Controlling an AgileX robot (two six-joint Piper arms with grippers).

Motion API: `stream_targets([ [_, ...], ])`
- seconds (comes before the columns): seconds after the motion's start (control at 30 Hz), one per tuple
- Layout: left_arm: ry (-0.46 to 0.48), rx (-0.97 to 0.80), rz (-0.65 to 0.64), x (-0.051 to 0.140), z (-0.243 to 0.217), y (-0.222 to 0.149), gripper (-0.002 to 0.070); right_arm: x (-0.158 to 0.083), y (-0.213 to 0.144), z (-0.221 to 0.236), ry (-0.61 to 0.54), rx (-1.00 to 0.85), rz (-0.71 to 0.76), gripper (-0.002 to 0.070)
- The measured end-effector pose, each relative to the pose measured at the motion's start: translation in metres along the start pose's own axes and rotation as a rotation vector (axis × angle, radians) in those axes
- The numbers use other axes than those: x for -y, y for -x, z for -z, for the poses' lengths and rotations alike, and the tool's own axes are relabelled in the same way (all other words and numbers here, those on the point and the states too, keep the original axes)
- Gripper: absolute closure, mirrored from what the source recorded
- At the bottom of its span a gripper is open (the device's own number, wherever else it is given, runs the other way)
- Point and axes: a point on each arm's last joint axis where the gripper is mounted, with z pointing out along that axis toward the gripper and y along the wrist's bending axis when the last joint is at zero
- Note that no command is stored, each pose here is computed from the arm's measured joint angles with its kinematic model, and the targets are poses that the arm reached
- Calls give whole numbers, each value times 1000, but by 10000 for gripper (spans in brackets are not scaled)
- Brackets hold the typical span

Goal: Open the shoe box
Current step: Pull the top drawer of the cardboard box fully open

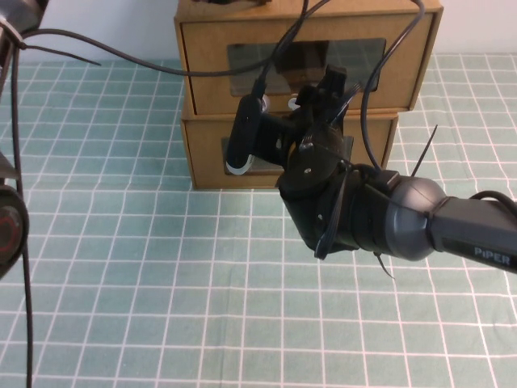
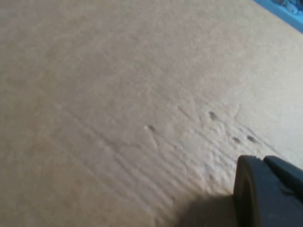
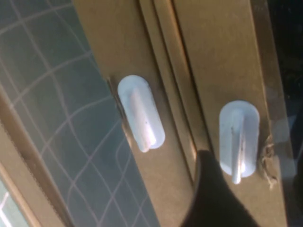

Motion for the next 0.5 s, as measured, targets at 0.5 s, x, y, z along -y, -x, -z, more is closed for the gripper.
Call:
stream_targets([
  [0.5, 8, -11, -1, 1, -19, -4, 680, 0, -7, -19, 55, 55, 17, 436],
])
